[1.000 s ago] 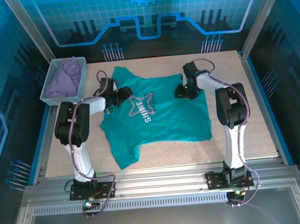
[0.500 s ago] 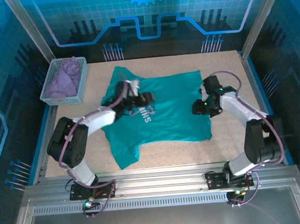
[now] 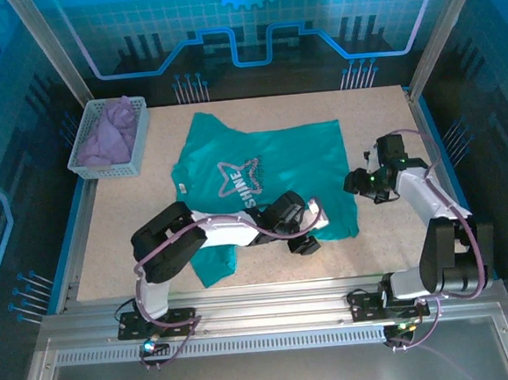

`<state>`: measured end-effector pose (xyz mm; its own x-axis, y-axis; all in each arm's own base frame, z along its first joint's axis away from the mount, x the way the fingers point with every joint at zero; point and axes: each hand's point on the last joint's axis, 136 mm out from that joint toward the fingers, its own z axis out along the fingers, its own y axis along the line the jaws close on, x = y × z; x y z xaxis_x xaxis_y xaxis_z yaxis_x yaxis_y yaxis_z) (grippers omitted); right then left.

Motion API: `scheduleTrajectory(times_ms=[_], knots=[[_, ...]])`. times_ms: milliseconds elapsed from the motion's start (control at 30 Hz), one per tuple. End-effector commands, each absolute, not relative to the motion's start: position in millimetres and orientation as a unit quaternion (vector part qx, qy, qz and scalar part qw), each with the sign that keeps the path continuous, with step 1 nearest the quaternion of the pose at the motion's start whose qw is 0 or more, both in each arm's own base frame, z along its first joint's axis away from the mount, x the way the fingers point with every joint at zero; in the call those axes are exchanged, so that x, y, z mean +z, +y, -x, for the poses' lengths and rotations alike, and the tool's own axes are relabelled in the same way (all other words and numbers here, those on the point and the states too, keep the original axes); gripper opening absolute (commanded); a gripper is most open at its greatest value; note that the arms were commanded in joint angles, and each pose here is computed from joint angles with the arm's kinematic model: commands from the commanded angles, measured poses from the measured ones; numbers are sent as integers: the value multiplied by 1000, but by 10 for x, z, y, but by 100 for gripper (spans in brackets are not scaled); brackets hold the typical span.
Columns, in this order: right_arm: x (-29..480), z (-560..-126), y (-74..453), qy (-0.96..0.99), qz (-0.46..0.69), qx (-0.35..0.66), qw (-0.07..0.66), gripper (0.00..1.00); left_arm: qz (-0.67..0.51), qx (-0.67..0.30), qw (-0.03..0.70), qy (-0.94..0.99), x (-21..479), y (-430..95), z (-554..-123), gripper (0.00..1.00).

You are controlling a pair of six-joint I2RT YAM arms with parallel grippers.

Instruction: Fold the inside-out t-shirt

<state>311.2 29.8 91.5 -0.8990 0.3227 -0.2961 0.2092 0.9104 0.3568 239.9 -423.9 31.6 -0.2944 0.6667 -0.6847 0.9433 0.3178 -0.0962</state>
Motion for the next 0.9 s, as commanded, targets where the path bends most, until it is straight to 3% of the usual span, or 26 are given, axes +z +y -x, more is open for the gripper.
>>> scheduleTrajectory(times_ms=[0, 100, 200, 300, 400, 733, 867], knots=[[960, -3011, 330, 958, -141, 177, 174, 53, -555, -189, 272, 763, 198, -4145, -2548, 57], [915, -2925, 357, 959, -143, 180, 164, 53, -556, -159, 263, 773, 77, -4045, -2608, 48], [882, -2835, 433, 962, -137, 181, 154, 53, -529, -154, 254, 795, 61, -3900, -2706, 29], [868, -2757, 524, 966, -124, 175, 145, 53, -489, -182, 249, 816, 181, -3777, -2806, 12], [873, -2703, 644, 972, -98, 157, 142, 53, -445, -222, 240, 834, 319, -3681, -2899, 1], [693, -2410, 1105, 980, -15, 89, 178, 52, -336, -336, 203, 856, 525, -3483, -3014, 0], [514, -2270, 1239, 977, -14, 87, 194, 58, -328, -344, 202, 857, 526, -3454, -3008, 0]])
